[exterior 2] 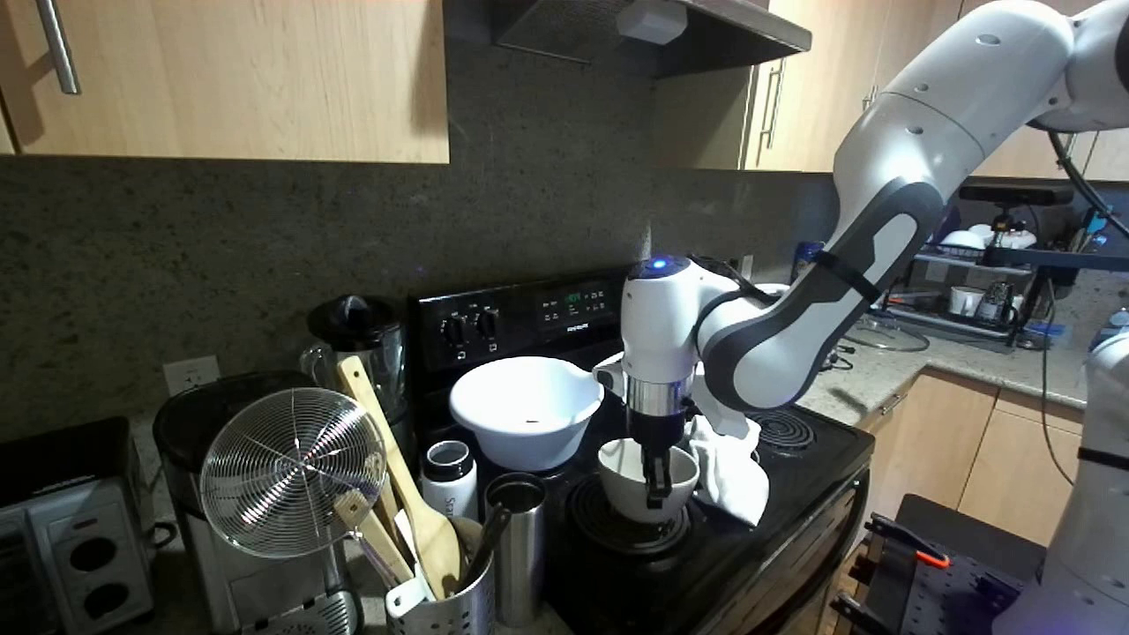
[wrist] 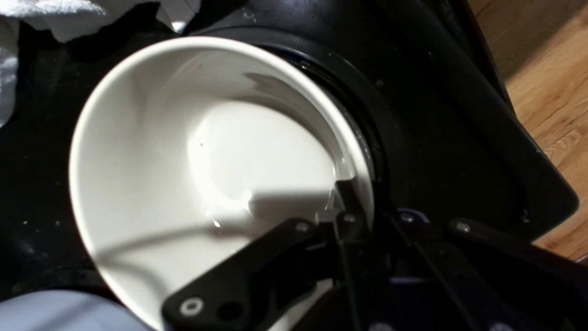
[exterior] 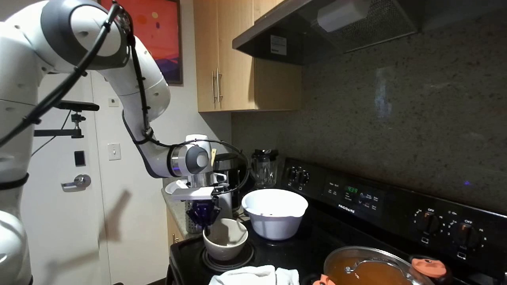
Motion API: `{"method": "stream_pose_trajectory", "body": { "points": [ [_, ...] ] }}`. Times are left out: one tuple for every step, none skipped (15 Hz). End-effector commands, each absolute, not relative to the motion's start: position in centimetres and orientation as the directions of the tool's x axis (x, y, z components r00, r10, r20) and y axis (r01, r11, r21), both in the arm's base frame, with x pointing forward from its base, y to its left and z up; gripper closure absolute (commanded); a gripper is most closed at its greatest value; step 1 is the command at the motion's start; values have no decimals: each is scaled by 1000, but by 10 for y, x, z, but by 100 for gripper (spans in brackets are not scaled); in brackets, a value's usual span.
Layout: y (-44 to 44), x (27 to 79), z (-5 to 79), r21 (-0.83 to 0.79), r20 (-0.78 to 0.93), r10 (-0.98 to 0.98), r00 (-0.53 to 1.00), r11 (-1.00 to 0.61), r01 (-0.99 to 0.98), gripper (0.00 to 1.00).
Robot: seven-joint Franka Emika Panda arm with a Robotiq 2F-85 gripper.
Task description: Move the white bottle closer to the silver bottle then move the large white bowl to the back left of the stove, then move the small white bowl to the front left of the stove
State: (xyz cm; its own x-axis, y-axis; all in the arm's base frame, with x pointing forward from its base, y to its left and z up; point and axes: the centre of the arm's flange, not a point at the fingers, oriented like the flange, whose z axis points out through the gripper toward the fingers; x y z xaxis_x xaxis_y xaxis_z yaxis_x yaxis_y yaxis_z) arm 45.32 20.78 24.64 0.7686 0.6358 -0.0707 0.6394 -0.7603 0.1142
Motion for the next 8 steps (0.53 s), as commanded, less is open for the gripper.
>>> {"method": "stream_pose_trajectory", "body": {
  "points": [
    [211,440,258,153,-40,637,770,-757,635,64],
    [212,440,257,161,-41,636,771,-757,633,64],
    [214,440,257,161,-40,638,769,-756,635,58],
    [216,439,259,163,-38,640,768,-754,636,50],
    [217,439,261,167,-33,639,769,-755,634,43],
    [218,440,262,172,-29,641,767,-753,635,35],
    [219,440,263,177,-26,643,765,-750,637,28],
    [220,441,265,178,-26,647,762,-747,640,19]
  ]
}}
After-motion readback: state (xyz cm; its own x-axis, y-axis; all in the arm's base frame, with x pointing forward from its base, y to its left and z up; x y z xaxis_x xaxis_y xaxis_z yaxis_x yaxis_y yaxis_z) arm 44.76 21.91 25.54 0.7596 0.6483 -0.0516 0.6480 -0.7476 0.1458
